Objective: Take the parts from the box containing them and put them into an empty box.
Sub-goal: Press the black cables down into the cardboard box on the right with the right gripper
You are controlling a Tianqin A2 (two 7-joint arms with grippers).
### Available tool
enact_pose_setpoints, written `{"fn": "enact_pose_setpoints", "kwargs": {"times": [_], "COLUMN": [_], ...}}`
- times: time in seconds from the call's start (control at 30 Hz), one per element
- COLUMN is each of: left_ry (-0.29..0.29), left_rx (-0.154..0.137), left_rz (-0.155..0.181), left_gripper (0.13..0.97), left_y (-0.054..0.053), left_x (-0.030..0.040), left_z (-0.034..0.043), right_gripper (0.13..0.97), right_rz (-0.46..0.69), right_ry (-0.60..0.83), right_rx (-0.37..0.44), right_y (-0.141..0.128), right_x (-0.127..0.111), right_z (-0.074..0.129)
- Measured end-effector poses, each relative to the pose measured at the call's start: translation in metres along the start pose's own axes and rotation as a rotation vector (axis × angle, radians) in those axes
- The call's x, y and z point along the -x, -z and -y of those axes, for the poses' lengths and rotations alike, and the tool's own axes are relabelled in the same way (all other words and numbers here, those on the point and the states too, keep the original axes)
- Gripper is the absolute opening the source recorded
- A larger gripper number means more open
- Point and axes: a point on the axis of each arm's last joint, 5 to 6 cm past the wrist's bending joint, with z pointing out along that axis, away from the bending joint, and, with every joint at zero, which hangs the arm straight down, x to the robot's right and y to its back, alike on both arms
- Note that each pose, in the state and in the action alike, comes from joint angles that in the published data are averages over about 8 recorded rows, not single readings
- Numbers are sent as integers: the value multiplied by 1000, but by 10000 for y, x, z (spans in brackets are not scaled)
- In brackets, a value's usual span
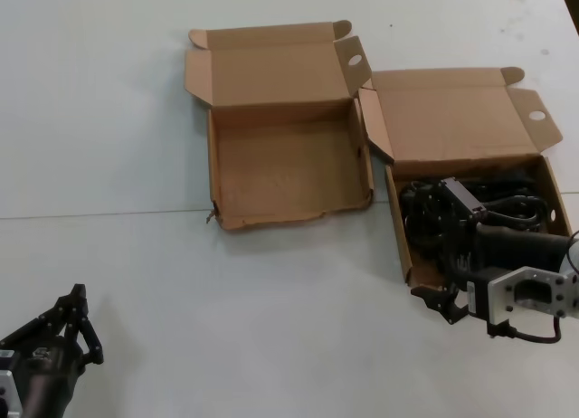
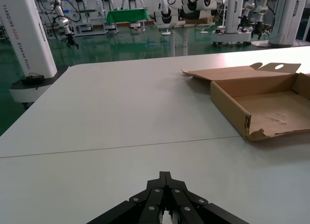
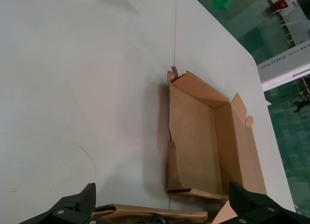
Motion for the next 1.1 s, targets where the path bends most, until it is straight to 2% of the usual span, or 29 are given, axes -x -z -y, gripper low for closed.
{"fn": "enact_pose_setpoints", "kwargs": {"times": [1.1], "left_ry": [0], "left_rx": [0], "left_rz": [0], "left_gripper": [156], "left_y": [0], "left_x": [0], "left_z": [0], "right_gripper": [966], "right_rz": [-15], "right_ry": [-37], "right_rx": [43], "right_y": [2], "right_x": [-28], "right_z": [-151]}}
